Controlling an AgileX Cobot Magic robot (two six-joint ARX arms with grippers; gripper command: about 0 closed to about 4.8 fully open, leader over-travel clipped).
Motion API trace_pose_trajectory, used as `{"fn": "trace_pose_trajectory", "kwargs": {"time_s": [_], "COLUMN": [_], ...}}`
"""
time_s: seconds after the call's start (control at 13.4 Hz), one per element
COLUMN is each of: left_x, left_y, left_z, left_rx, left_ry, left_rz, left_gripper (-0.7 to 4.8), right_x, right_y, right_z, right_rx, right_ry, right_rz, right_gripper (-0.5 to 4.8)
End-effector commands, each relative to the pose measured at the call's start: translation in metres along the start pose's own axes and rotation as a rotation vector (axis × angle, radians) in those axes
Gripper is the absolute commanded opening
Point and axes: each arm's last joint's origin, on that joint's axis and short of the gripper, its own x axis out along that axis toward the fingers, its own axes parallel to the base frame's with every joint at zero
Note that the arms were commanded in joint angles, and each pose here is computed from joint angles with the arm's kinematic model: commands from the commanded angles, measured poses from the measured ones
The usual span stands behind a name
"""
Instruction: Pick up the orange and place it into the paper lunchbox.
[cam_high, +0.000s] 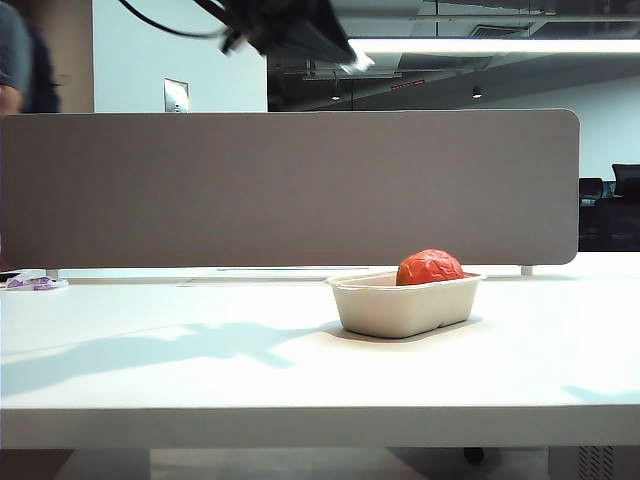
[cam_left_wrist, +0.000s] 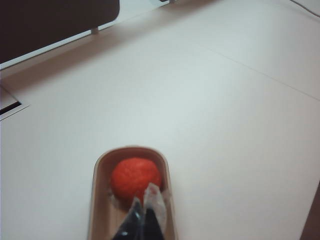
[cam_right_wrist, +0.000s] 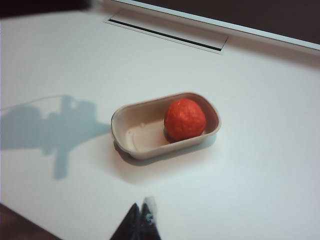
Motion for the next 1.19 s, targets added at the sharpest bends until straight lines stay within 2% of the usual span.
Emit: {"fn": "trace_pose_trajectory", "kwargs": {"time_s": [0.07,0.37,0.52,0.74,0.97,1.04,1.19], "left_x": [-0.019,-0.043,-0.069,-0.084,-0.100,-0.125,-0.144], "left_y": [-0.006,-0.014,-0.021,-0.026,-0.030,-0.038,-0.043], "left_z": [-0.009,-0.030,-0.052,-0.069,-0.085,-0.103,-0.118], "left_rx": [0.009,0.016,0.036,0.044,0.042,0.051,0.052], "left_ry": [-0.012,-0.034,-0.070,-0.087,-0.092,-0.140,-0.177], "left_rz": [0.023,0.036,0.092,0.132,0.166,0.177,0.245], "left_gripper": [-0.05,-0.05,-0.05,-0.05,-0.05,-0.05,-0.05], "right_x": [-0.001,-0.001,0.000,0.000,-0.002,-0.008,-0.012], "right_y": [-0.001,-0.002,-0.003,-0.006,-0.007,-0.009,-0.011], "right_z": [-0.014,-0.036,-0.055,-0.067,-0.075,-0.082,-0.083], "right_rx": [0.019,0.040,0.060,0.078,0.083,0.081,0.086], "right_ry": [-0.072,-0.160,-0.234,-0.270,-0.277,-0.270,-0.285], "right_rz": [0.015,0.044,0.037,-0.032,-0.036,-0.036,-0.035], "right_gripper": [-0.01,-0.01,-0.01,0.00,0.00,0.00,0.00]}}
